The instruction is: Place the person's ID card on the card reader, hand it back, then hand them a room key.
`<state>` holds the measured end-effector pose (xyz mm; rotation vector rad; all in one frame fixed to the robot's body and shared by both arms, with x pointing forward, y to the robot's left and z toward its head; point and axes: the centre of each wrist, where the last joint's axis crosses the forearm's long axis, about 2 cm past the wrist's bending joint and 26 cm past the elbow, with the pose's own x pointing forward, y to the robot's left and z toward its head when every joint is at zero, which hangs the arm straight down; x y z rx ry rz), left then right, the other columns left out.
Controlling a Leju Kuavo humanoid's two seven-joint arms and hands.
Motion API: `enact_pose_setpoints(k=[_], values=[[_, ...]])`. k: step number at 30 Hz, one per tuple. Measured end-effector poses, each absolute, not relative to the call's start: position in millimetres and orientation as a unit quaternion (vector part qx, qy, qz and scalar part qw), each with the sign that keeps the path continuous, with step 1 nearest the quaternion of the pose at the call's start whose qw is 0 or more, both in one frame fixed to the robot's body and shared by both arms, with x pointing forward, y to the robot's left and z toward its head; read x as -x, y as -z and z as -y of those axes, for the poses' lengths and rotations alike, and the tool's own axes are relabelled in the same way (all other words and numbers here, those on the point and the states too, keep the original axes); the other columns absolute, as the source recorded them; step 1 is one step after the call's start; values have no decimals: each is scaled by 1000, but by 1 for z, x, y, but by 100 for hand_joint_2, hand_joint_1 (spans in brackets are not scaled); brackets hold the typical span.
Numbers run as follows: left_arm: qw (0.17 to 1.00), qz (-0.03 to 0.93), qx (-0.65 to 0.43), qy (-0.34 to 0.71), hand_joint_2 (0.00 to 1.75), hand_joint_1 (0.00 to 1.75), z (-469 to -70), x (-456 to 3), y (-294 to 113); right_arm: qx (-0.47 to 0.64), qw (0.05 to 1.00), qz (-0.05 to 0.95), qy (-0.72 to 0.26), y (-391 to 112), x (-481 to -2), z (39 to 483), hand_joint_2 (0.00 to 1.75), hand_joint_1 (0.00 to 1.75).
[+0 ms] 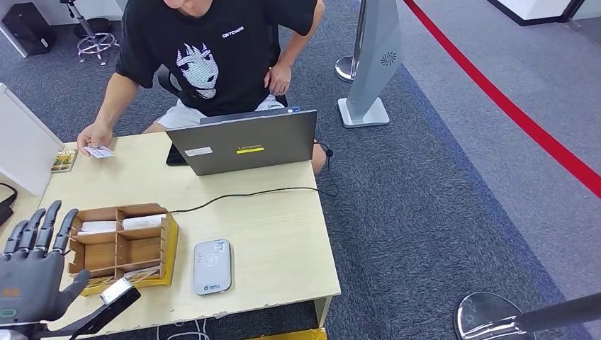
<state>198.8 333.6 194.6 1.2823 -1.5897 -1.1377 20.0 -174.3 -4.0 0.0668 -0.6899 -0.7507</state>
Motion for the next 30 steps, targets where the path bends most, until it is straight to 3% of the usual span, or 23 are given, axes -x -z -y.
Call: enact_pose_setpoints(k=[10,18,30], values=[[366,673,-455,453,175,0,-298,-192,-208,-29,871,330,362,3,-21,176,175,0],[417,663,-405,471,175,0,-277,-183,-215,-79,836,400,368,15,-42,174,175,0],[506,621,-387,457,175,0,-248,-163,-197,-69,840,381,381,25,-47,176,175,0]])
